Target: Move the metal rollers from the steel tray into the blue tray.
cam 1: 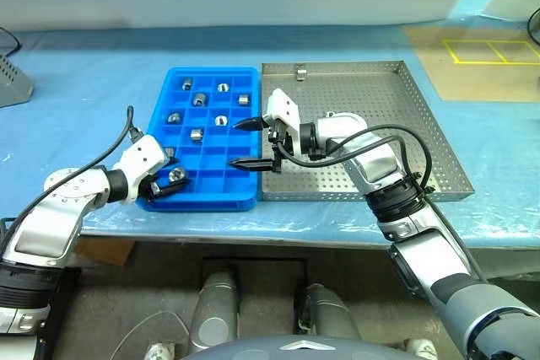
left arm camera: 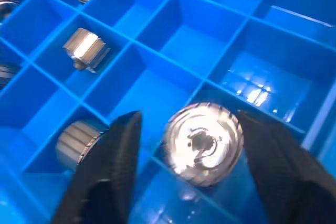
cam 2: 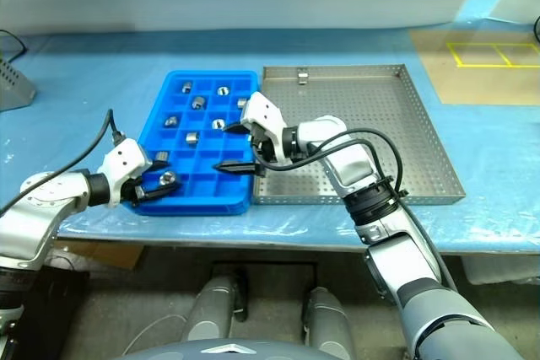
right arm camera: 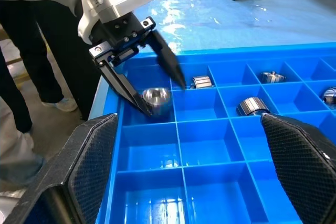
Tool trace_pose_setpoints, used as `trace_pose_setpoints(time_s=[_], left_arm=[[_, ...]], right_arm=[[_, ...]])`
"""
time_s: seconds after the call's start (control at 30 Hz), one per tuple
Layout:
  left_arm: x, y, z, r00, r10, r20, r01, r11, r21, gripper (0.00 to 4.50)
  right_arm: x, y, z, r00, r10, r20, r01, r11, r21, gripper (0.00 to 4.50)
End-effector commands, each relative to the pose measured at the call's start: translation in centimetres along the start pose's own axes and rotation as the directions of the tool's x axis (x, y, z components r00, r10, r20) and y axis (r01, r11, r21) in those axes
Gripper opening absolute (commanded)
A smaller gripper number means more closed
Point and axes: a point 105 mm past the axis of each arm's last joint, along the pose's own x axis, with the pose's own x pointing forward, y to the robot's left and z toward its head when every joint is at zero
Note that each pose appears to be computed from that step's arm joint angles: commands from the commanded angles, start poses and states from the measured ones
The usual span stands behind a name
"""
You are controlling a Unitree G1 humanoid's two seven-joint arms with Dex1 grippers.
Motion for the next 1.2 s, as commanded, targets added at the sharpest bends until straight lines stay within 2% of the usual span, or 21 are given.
trace_pose_setpoints(time_s=[0.03, 0.2, 0.33, 0.4, 0.53, 0.63, 0.83, 1.1, 1.2], left_arm=[[0.3, 0.1, -1.6, 0.998, 0.002, -0.061, -0.005, 0.999, -0.044, 3.83], [0.2, 0.5, 0.6, 1.000, -0.027, 0.012, 0.027, 1.000, -0.009, 3.83], [0.0, -0.2, 6.0, 0.973, -0.084, 0.216, 0.086, 0.996, 0.001, 3.83], [0.2, -0.8, 7.7, 0.955, -0.114, 0.272, 0.116, 0.993, 0.006, 3.83], [1.9, -2.5, 11.5, 0.893, -0.202, 0.403, 0.216, 0.976, 0.011, 3.83], [3.9, -3.4, 13.4, 0.858, -0.246, 0.451, 0.268, 0.963, 0.015, 3.83], [8.0, -5.5, 14.3, 0.823, -0.374, 0.428, 0.412, 0.911, 0.003, 3.83], [8.9, -6.3, 15.4, 0.773, -0.432, 0.464, 0.468, 0.883, 0.042, 3.83], [8.6, -6.0, 15.5, 0.767, -0.432, 0.473, 0.470, 0.881, 0.042, 3.83]], right_arm=[[-0.7, -0.4, 1.2, 0.999, -0.027, 0.039, 0.028, 0.999, -0.027, 4.50], [-1.2, -0.6, 1.0, 0.998, -0.050, 0.031, 0.051, 0.998, -0.023, 4.50], [-2.5, -1.4, 0.8, 0.995, -0.102, 0.023, 0.102, 0.995, -0.014, 4.50], [-3.1, -1.7, 0.7, 0.992, -0.127, 0.017, 0.127, 0.992, -0.004, 4.50], [-6.4, -3.4, -0.1, 0.966, -0.260, -0.015, 0.260, 0.965, 0.020, 4.50], [-9.2, -4.5, -1.8, 0.928, -0.364, -0.075, 0.368, 0.929, 0.048, 4.50], [-12.9, -5.2, -3.8, 0.854, -0.501, -0.139, 0.513, 0.855, 0.073, 4.50], [-16.1, -5.0, -8.0, 0.749, -0.607, -0.266, 0.643, 0.763, 0.066, 4.50], [-16.0, -4.3, -9.0, 0.750, -0.598, -0.282, 0.641, 0.762, 0.092, 4.50]])
